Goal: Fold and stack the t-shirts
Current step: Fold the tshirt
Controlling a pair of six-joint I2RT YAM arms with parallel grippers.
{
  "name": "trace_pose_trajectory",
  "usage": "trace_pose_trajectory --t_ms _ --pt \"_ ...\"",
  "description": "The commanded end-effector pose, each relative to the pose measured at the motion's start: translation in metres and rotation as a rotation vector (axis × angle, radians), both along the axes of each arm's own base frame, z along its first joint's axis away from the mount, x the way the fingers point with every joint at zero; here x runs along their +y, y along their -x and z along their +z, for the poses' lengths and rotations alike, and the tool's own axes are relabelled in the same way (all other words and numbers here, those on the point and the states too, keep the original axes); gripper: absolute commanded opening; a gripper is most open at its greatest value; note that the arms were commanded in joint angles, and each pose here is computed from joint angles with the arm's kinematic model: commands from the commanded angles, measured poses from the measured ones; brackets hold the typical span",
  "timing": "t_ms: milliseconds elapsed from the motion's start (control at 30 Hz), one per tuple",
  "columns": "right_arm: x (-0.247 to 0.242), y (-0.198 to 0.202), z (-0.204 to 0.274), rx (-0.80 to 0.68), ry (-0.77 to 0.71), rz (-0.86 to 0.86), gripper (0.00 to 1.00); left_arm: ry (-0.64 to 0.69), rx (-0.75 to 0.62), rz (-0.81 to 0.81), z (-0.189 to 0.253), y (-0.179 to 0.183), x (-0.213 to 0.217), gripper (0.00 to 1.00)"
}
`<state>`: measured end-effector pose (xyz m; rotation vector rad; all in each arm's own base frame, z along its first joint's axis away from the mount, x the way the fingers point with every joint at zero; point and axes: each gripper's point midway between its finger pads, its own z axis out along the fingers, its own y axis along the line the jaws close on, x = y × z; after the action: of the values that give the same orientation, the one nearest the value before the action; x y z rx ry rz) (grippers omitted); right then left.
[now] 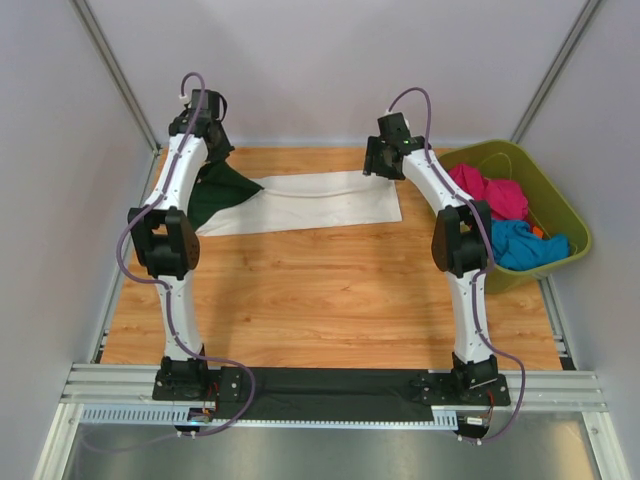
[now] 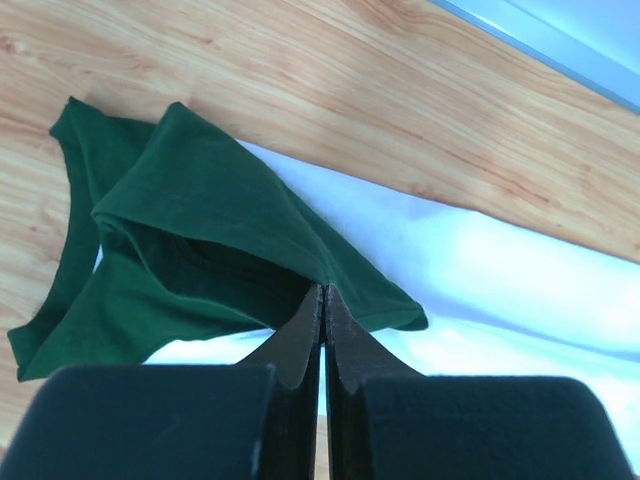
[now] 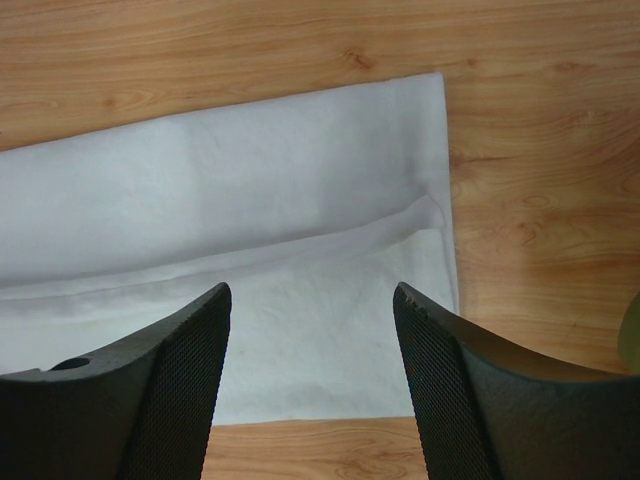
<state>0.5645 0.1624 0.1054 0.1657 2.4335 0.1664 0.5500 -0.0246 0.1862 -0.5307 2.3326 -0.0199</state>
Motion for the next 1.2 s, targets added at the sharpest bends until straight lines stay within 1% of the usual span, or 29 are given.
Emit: trace_pose_trajectory --t_ms 0,100,333,600,867,933,1033,1167 --pt "0.0 0.001 -0.009 0.02 -0.009 -0.004 0.67 -0.034 -0.084 -0.053 0.042 0.004 -0.016 0.0" --pt "-0.001 0.004 -0.015 0.037 -0.005 -0.007 0.67 -0.032 -0.064 -0.017 0.041 0.015 -0.018 0.0" --pt "-0.002 0.012 -0.035 0.085 0.005 -0.001 0.67 -0.089 -0.053 0.102 0.051 0.031 -0.006 0.0" --pt "-0.005 0.019 -0.06 0.139 0.018 -0.009 0.66 -0.097 -0.031 0.061 0.052 0.044 -0.019 0.0" --pt "-0.014 0.016 -0.063 0.144 0.009 -0.072 0.66 -0.101 0.029 0.023 0.035 0.054 -0.026 0.0" --pt "-0.017 0.014 -0.065 0.152 -0.02 -0.101 0.66 -0.099 0.04 0.021 0.031 0.056 -0.027 0.0" --pt "-0.019 0.012 -0.066 0.157 -0.062 -0.123 0.65 -0.105 0.058 0.033 0.022 0.053 -0.027 0.0" --pt "-0.021 0.011 -0.064 0.152 -0.059 -0.128 0.64 -0.116 0.056 0.073 0.018 0.043 -0.024 0.0"
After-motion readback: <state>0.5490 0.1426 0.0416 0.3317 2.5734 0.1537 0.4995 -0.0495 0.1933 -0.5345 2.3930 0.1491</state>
